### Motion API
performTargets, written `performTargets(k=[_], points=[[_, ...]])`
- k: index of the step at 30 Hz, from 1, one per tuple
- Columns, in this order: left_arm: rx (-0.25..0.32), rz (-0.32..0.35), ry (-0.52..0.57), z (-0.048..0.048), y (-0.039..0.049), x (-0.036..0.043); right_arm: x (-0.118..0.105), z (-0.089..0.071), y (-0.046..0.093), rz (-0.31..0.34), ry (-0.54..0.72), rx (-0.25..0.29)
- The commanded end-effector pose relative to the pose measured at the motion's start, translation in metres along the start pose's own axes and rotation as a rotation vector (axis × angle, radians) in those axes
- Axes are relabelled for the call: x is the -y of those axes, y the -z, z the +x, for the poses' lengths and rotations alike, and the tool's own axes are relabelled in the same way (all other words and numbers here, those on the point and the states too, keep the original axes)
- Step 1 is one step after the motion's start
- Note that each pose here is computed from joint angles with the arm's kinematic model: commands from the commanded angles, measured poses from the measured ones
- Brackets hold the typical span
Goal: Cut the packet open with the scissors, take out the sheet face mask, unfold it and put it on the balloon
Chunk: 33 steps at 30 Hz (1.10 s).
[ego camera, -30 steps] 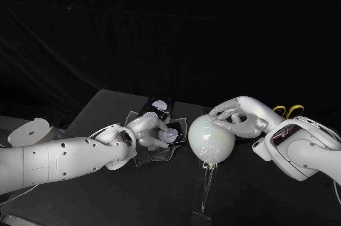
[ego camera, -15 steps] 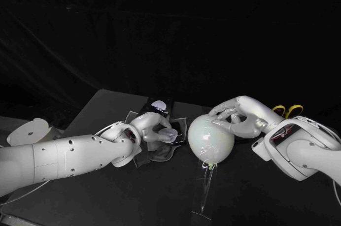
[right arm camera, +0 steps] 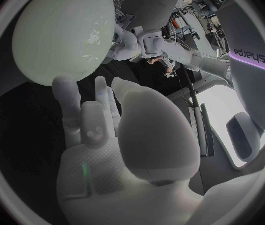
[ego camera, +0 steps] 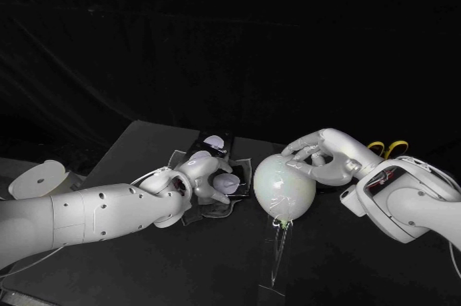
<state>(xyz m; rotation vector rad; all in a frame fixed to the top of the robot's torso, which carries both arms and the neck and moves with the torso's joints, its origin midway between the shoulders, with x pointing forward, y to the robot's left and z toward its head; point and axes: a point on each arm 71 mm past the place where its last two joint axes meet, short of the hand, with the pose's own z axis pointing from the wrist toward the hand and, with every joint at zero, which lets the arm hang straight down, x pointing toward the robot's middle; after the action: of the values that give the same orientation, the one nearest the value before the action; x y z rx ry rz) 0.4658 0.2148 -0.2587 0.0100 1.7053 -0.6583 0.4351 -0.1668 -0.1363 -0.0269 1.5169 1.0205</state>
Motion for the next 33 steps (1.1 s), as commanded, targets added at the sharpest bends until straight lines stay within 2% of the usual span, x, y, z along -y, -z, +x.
performTargets(k=[1,14,23,33], points=[[-0.045,-0.023,-0.042,0.0046,0.0011,0.0008,-0.0010,0.0003,0.0003,-0.009,0.009,-0.007],[-0.059,-0.040,-0.070,0.0068,0.0040,-0.0026,-0.0005,0.0002,0.0004,-0.007,0.009,-0.009],[-0.073,-0.048,-0.071,0.0124,0.0053,-0.0059,-0.0002,0.0002,0.0008,-0.006,0.009,-0.012],[-0.067,-0.032,-0.059,0.0132,0.0085,-0.0055,0.0003,-0.0001,0.0013,-0.004,0.009,-0.014]])
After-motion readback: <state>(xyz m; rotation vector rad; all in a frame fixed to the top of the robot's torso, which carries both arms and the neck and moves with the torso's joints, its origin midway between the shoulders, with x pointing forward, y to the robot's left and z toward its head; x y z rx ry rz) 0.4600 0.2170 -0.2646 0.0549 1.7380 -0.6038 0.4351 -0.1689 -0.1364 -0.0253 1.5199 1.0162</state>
